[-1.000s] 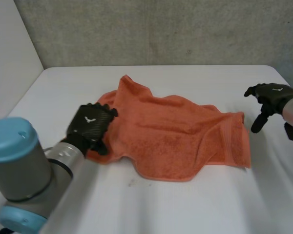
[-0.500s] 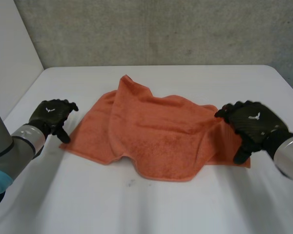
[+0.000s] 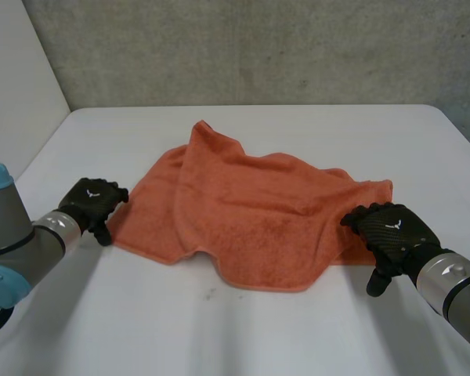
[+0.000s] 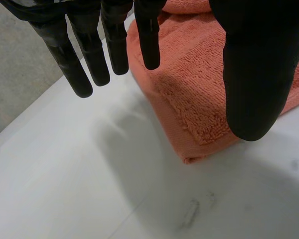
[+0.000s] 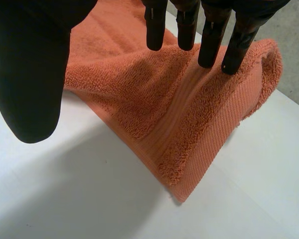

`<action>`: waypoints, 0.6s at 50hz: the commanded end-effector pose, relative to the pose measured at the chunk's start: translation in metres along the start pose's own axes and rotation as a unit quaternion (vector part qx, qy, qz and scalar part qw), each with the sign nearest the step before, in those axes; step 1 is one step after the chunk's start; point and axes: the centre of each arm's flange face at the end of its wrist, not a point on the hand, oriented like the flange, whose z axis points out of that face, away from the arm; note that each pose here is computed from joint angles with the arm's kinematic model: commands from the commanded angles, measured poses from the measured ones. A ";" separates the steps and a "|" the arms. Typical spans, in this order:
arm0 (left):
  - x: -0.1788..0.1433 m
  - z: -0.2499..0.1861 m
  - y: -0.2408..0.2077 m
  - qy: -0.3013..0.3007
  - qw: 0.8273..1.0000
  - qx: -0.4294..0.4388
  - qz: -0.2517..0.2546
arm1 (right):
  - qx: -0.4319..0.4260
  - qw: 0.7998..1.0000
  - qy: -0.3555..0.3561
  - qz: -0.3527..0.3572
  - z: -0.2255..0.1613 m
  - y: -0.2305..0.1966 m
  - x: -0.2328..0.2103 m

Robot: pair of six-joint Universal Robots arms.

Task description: Fold the laundry

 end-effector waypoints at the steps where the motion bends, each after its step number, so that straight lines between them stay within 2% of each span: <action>1: 0.000 0.004 0.002 0.000 1.000 0.000 -0.001 | 0.000 1.000 -0.001 0.001 -0.001 0.000 0.000; 30: 0.000 0.018 0.000 0.001 1.000 0.011 0.005 | 0.001 1.000 0.000 0.000 0.001 0.002 -0.001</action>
